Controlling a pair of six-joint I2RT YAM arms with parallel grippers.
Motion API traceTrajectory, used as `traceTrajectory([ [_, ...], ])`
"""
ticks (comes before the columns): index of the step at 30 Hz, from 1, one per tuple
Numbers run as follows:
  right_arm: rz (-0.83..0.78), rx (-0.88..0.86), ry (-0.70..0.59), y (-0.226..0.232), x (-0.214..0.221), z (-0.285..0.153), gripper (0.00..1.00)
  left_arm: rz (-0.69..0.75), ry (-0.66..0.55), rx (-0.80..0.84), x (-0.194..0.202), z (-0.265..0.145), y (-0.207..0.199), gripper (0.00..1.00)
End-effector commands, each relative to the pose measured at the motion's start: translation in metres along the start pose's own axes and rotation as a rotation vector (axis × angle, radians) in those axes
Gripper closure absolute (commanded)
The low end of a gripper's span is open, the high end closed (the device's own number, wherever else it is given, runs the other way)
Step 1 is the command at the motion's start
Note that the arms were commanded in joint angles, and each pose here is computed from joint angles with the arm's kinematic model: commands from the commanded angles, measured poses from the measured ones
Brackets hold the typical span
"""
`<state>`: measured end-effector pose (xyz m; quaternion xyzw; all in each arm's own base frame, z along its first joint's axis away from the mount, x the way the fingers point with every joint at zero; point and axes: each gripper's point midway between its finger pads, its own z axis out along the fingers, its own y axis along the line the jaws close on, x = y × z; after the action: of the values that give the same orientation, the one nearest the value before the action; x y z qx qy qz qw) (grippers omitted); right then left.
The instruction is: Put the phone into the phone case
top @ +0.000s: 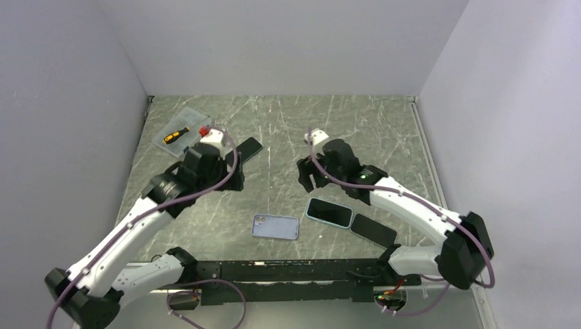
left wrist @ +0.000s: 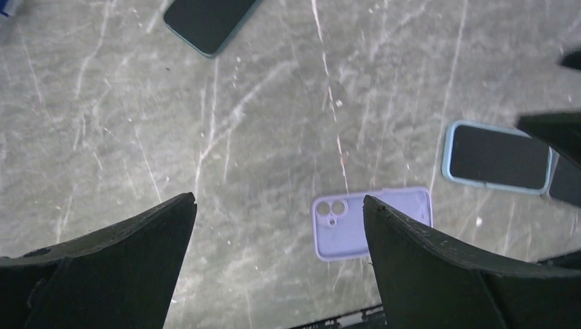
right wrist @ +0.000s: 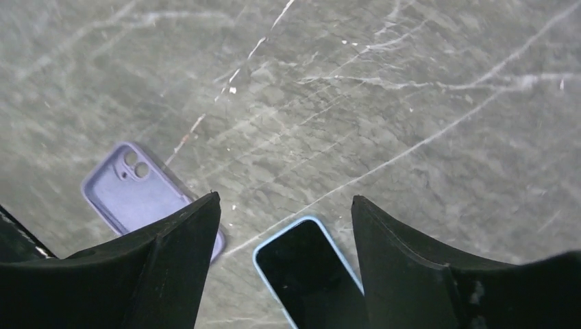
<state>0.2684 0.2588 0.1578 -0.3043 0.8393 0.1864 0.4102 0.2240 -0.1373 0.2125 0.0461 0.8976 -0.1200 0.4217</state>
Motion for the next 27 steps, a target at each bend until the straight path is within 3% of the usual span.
traceTrajectory([
  [1,0.208,-0.062,-0.147,0.008,-0.023,-0.029,0.25,-0.029,-0.045,0.016,-0.051,0.025,0.0,0.03],
  [8,0.252,-0.157,-0.22,0.025,-0.019,-0.064,0.27,-0.125,0.046,-0.053,-0.089,0.086,0.021,0.08],
  [13,0.248,-0.134,-0.253,0.021,-0.02,-0.088,0.32,-0.178,0.114,-0.141,-0.101,0.134,0.051,0.18],
  [17,0.254,-0.145,-0.301,0.023,-0.026,-0.109,0.34,-0.223,0.177,-0.173,-0.105,0.168,0.072,0.4],
  [21,0.27,-0.148,-0.317,0.024,-0.027,-0.121,0.35,-0.271,0.231,-0.219,-0.104,0.199,0.095,0.69],
  [27,0.267,-0.183,-0.327,0.03,-0.026,-0.131,0.36,-0.307,0.317,-0.299,-0.082,0.242,0.126,1.0],
])
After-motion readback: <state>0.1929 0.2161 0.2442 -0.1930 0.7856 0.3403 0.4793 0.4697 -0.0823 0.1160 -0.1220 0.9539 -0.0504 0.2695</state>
